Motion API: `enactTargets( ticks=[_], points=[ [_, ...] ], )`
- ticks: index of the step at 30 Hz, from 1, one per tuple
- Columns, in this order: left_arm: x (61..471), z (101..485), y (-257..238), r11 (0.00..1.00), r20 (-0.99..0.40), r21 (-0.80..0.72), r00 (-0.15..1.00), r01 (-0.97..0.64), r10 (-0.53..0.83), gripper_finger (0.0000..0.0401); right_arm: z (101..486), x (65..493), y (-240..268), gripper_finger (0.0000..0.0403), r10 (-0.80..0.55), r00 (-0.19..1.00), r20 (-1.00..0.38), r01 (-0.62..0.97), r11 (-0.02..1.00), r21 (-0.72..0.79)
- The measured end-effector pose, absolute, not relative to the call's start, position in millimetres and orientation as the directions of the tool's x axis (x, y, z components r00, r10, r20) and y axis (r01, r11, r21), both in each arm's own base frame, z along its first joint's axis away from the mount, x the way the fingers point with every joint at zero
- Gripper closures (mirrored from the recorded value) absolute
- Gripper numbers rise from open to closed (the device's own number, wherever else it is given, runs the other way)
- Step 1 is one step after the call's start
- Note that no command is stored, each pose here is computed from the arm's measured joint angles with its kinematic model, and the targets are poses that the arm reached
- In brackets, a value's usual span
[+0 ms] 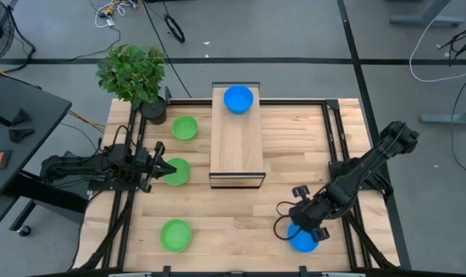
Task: Pick & Place Mini bowls
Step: Stack the blue bowl on the blue bowl on the shelf
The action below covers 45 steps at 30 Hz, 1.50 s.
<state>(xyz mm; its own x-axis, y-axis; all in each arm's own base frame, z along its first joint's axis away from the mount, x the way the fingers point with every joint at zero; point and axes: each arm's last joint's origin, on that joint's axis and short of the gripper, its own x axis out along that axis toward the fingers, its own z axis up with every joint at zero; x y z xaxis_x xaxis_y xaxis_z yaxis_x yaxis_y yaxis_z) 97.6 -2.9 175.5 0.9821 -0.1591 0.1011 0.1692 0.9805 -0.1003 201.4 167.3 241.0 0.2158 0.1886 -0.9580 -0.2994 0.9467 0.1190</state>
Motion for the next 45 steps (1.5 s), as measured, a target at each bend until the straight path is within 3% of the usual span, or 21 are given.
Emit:
enactTargets(
  ticks=[11,27,45],
  points=[
    [98,176,-3,0.980,0.101,-0.100,0.982,0.169,-0.159,0.0371,223,212,177,0.0269,0.164,0.205,-0.965,-0.328,0.940,0.090],
    [98,176,-3,0.980,0.101,-0.100,0.982,0.169,-0.159,0.0371,191,205,173,0.0268,0.089,0.126,-0.988,-0.338,0.940,0.041],
    [98,176,-3,0.981,0.102,-0.100,0.982,0.169,-0.159,0.0371,189,205,174,0.0268,0.117,0.112,-0.987,-0.271,0.959,0.083]
  ],
)
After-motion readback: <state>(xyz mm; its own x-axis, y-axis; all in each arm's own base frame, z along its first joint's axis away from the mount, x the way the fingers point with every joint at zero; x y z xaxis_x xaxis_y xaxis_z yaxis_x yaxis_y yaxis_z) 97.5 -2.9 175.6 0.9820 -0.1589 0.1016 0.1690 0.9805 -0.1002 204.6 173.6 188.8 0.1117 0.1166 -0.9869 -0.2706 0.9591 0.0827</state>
